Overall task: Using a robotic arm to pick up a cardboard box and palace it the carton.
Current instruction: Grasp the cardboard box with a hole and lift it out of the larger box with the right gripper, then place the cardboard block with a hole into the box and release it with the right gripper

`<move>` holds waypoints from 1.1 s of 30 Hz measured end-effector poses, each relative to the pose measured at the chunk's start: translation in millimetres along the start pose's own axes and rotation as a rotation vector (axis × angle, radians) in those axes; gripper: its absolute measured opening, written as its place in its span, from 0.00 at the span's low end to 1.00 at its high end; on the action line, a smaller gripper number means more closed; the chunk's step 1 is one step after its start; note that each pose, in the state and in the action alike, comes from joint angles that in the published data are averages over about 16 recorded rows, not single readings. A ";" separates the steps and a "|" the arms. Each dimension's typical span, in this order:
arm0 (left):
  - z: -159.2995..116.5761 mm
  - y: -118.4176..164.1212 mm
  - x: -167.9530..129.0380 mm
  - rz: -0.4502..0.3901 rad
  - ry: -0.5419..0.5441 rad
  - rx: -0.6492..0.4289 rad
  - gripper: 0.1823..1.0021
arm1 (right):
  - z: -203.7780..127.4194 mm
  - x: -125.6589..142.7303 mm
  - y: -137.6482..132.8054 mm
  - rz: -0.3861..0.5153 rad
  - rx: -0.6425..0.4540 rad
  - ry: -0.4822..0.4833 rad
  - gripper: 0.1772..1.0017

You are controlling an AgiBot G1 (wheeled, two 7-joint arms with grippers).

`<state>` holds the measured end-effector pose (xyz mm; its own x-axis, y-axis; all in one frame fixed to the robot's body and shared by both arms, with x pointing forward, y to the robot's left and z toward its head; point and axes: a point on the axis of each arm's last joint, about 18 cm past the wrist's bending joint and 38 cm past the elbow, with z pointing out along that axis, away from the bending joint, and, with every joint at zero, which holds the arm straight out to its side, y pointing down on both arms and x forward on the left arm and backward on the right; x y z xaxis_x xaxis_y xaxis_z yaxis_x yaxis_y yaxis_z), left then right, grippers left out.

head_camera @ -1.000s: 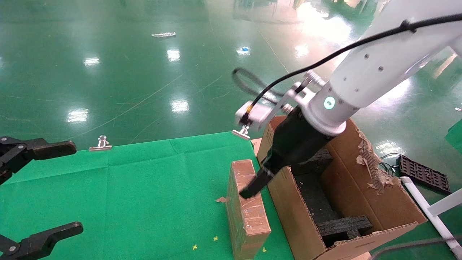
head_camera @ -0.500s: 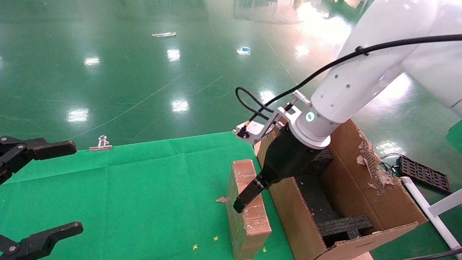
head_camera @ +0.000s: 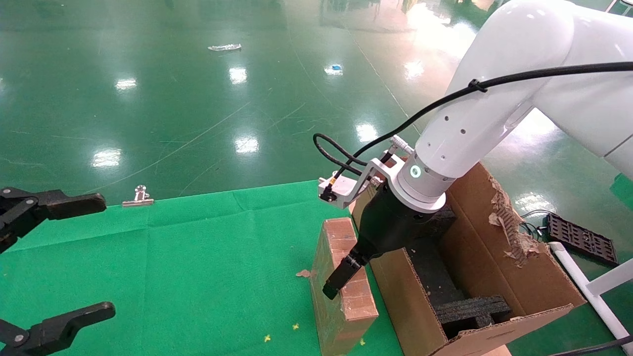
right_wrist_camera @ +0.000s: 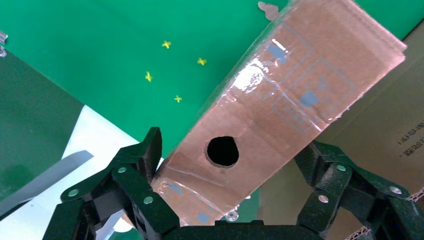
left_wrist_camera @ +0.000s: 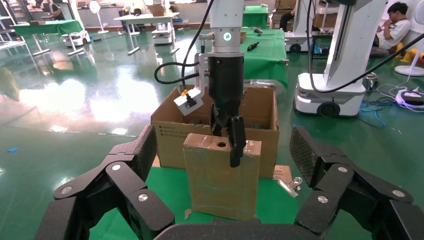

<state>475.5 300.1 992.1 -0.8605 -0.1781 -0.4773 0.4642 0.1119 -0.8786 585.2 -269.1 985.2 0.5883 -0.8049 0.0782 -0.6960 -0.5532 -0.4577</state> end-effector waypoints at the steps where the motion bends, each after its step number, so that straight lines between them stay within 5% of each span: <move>1: 0.0 0.0 0.0 0.000 0.000 0.000 0.97 | 0.4 -0.3 0.4 -0.001 -0.002 0.001 0.96; 11: 0.0 0.0 0.0 0.000 0.000 0.000 0.86 | 3.6 -1.1 4.1 -0.007 -0.018 0.009 0.81; 21: 0.0 0.0 0.0 0.000 0.000 0.000 0.62 | -1.7 0.4 2.1 -0.037 0.010 0.029 0.57; 33: 0.0 0.0 0.0 0.000 0.000 0.000 0.28 | -81.4 28.4 -9.6 -0.149 0.389 0.075 0.27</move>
<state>475.5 300.1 992.1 -0.8605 -0.1781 -0.4773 0.4642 0.1119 -0.8786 575.1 -304.1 1063.9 0.6290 -0.7438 0.2264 -0.3901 -0.5538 -0.7356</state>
